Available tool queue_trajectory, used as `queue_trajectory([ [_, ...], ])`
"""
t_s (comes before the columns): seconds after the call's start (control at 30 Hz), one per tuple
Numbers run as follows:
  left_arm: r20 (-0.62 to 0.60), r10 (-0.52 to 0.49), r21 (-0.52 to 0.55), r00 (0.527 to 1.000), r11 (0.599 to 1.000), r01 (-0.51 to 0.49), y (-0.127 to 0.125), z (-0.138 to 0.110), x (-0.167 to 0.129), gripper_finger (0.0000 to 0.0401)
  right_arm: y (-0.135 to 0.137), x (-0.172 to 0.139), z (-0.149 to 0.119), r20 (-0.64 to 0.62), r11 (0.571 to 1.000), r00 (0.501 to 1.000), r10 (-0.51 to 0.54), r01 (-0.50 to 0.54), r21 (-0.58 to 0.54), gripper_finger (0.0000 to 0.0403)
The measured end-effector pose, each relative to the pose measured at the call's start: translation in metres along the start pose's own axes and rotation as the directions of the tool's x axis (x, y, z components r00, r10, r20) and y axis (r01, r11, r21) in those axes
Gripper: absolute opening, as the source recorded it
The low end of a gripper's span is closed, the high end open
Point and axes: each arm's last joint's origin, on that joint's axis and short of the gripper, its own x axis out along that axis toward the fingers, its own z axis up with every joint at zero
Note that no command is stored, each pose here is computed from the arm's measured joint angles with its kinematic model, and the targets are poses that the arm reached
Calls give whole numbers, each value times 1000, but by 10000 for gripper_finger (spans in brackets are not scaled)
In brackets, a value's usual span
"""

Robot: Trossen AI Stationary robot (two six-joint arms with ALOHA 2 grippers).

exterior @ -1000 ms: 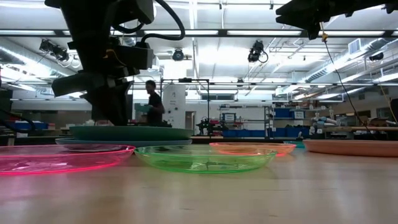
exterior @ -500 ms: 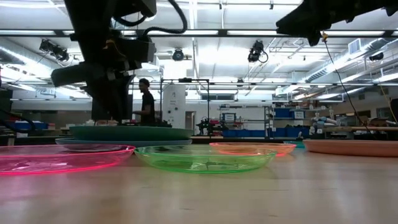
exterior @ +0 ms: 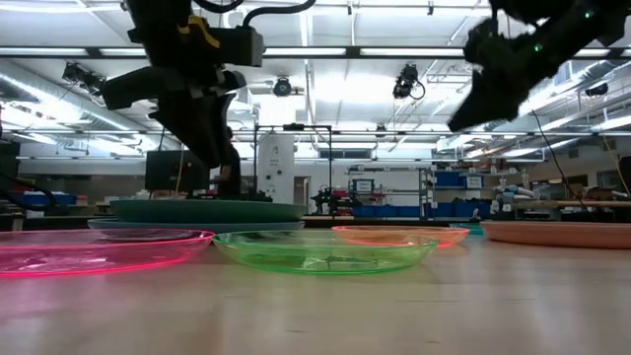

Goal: Stack plastic plates
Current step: Stack the brown plate on the dark blue plate

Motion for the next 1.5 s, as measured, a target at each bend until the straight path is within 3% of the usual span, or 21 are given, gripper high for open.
queue_trajectory([
  [0.17,13,2,13,1000,1000,-2,2,2,1,107,-6,11,-14,-166,996,983,-79,84,27,132],
  [0.43,56,2,19,998,1000,-3,2,6,1,107,-16,30,-22,-298,982,940,-167,186,37,132],
  [0.87,56,-2,9,998,1000,1,-1,6,-1,107,-37,58,-37,-527,970,828,-192,241,25,132],
  [1.23,56,-2,11,998,1000,2,-2,6,-1,107,-30,86,-40,-600,976,770,-217,165,-140,132],
  [1.5,44,-2,16,999,1000,2,-2,4,-1,107,-25,103,-35,-634,984,754,-174,114,-134,93],
])
